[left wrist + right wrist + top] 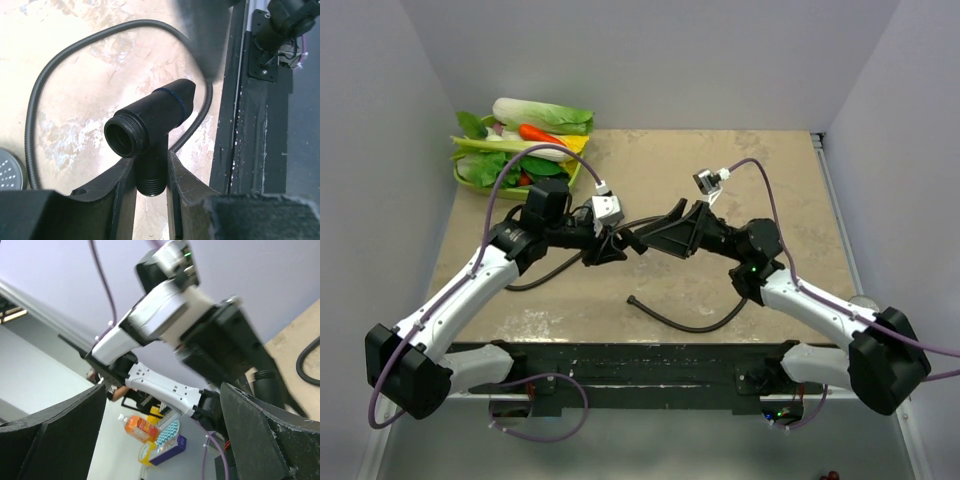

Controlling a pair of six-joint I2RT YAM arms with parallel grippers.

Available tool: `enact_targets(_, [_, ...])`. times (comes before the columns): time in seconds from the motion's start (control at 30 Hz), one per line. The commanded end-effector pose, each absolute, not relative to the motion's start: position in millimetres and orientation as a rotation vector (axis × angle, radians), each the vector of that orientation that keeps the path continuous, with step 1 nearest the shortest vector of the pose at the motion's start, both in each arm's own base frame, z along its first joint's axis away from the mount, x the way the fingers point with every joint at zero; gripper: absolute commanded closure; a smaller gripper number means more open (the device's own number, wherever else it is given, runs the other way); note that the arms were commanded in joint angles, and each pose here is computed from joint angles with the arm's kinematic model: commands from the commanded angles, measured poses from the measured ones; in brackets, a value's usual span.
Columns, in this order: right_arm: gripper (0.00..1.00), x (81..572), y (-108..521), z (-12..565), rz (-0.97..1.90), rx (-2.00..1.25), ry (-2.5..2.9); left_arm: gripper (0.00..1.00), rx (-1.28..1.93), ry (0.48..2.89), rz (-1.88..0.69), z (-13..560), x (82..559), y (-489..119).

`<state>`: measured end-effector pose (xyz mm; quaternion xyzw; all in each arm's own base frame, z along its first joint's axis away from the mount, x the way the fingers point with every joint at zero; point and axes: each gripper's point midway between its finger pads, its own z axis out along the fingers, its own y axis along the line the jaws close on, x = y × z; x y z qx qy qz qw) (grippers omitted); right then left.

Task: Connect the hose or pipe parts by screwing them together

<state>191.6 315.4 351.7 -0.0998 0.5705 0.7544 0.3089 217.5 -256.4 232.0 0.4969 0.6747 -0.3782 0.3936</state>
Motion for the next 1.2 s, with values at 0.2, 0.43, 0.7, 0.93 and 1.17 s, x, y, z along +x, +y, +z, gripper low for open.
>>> enact_targets(0.2, [0.01, 205.7, 305.2, 284.8, 1.475, -0.420, 1.828, 1.00, 1.223, 1.668, -1.011, 258.6, 219.4, -260.2])
enact_targets(0.43, [0.01, 226.5, 288.2, 297.0, 1.162, -0.547, 1.841, 1.00, 1.322, 1.653, -1.043, 251.0, 199.9, -254.4])
enact_targets(0.7, [0.01, 230.5, 261.7, 317.7, 1.158, -0.293, 1.696, 1.00, 1.394, 1.666, -1.045, 247.7, 185.2, -246.1])
enact_targets(0.93, [0.30, 220.5, 274.3, 306.4, 0.880, -0.529, 1.797, 1.00, 1.401, 1.680, -1.045, 243.3, 184.1, -245.7])
enact_targets(1.17, [0.20, 205.7, 297.9, 314.5, 1.053, -0.595, 1.752, 1.00, 1.413, 1.676, -1.048, 244.7, 182.2, -249.9])
